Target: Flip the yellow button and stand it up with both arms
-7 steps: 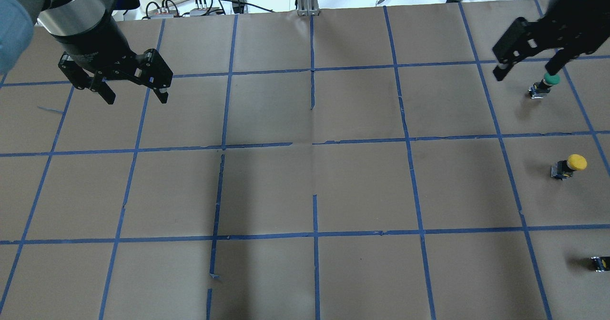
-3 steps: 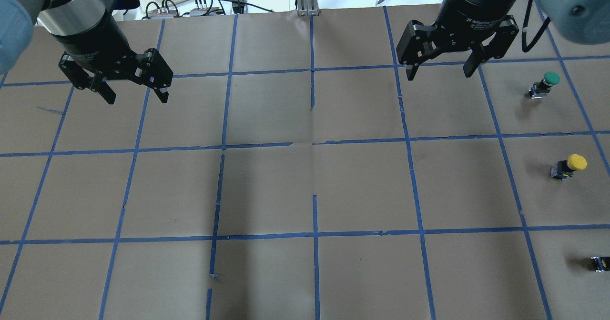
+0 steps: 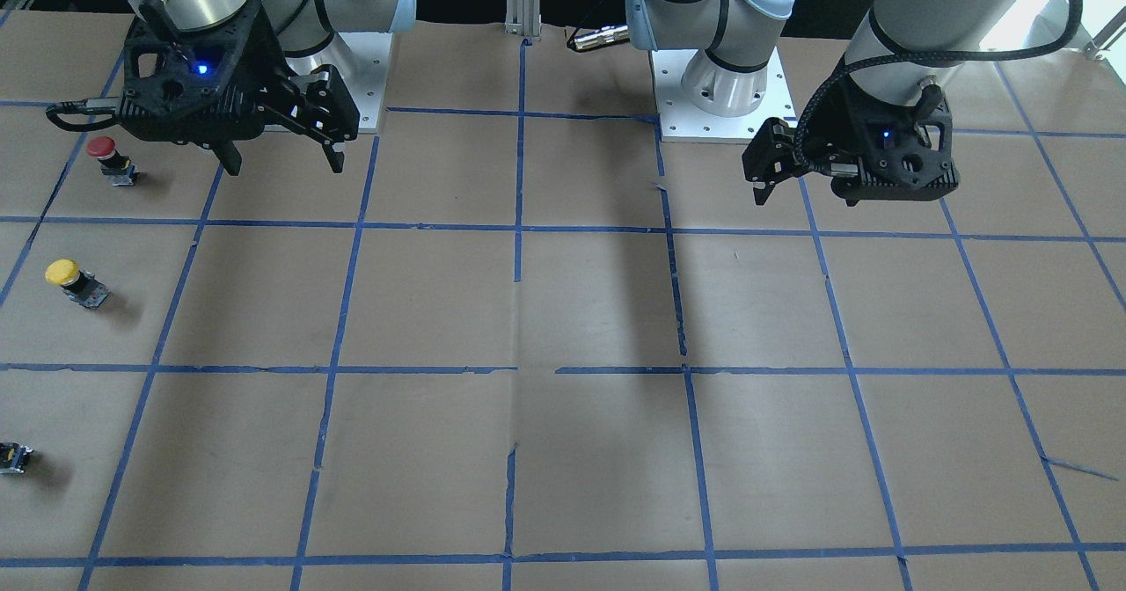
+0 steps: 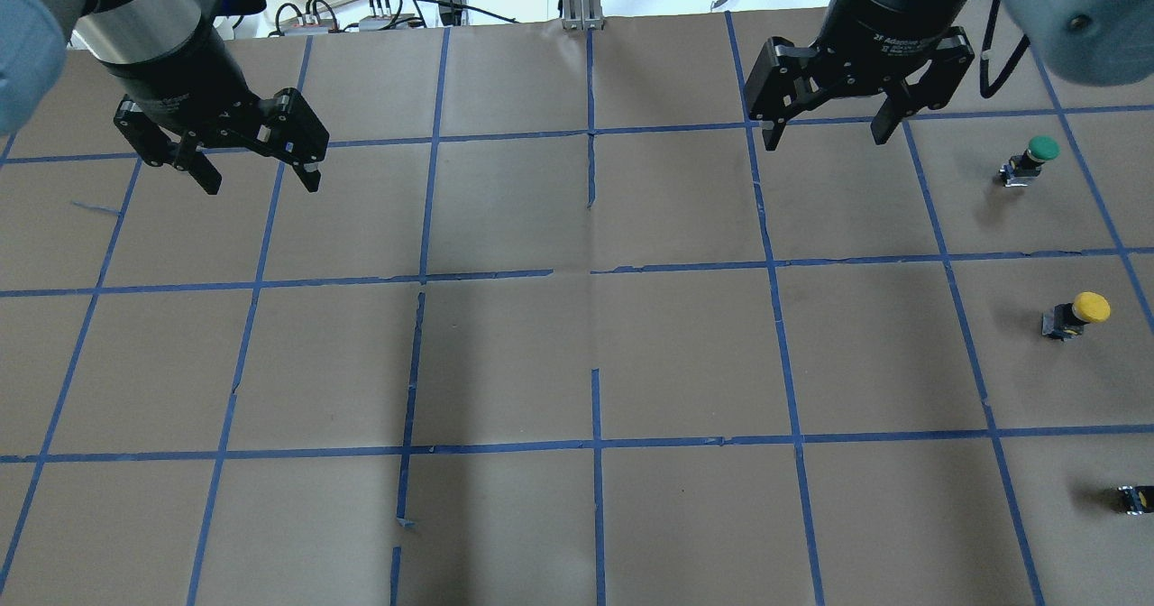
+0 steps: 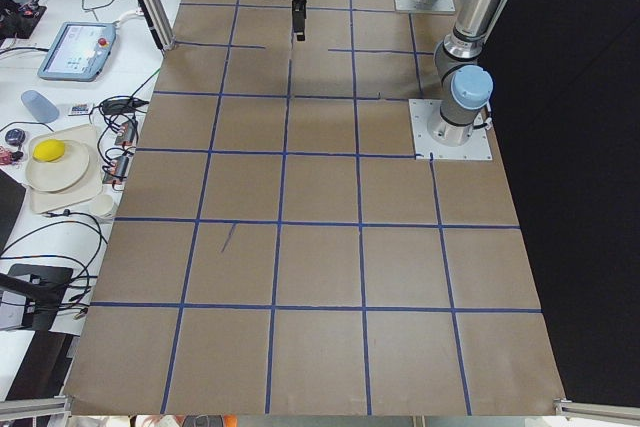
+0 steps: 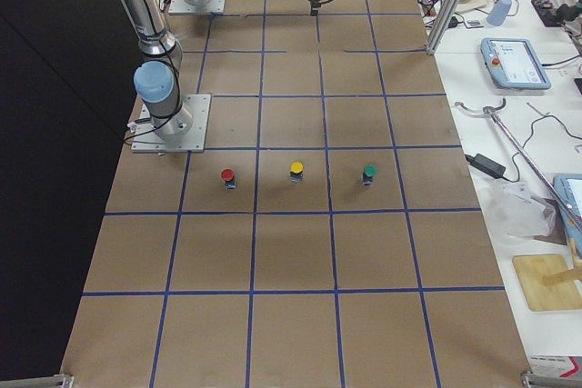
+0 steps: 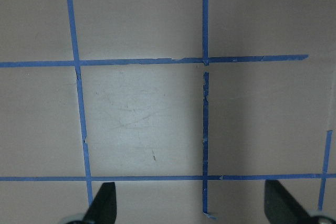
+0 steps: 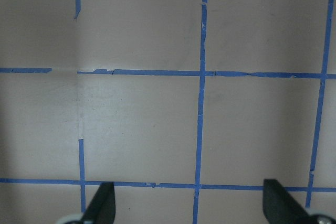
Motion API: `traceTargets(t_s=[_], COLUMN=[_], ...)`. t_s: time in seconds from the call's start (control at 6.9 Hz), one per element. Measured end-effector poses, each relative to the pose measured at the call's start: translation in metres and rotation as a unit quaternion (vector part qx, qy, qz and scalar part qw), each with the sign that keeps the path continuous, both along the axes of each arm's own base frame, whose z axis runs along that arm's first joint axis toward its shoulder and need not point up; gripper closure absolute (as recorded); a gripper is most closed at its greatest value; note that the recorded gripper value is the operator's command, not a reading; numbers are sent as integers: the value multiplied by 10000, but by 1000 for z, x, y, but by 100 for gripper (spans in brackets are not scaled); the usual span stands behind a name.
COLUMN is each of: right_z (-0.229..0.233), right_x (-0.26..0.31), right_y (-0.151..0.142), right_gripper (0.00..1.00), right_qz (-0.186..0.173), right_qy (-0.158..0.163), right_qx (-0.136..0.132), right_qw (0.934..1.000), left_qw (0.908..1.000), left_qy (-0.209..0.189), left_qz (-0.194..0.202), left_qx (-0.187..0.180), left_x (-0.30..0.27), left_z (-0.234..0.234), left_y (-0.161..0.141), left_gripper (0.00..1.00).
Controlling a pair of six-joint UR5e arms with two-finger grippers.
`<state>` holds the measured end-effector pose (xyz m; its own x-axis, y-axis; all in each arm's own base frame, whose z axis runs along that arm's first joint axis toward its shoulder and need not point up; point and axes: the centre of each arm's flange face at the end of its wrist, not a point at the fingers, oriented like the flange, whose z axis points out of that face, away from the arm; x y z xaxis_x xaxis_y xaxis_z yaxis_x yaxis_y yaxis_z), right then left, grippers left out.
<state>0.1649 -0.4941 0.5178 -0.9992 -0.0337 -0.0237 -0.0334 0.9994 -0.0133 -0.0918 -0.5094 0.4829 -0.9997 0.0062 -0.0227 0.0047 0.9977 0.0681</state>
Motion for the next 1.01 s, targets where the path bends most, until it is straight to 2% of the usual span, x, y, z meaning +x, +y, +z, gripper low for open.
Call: traceTargets(t_s=[1.01], right_z=[1], right_x=[0], right_y=[1], right_gripper=[1], right_qz=[7], right_qy=[19], right_qx=[-11], right_qw=[10000], left_qw=[10000], left_qy=[20], left_qz=[25], left_qx=[-50], left_x=[-3], left_z=[3], left_y=[2], left_gripper=[0])
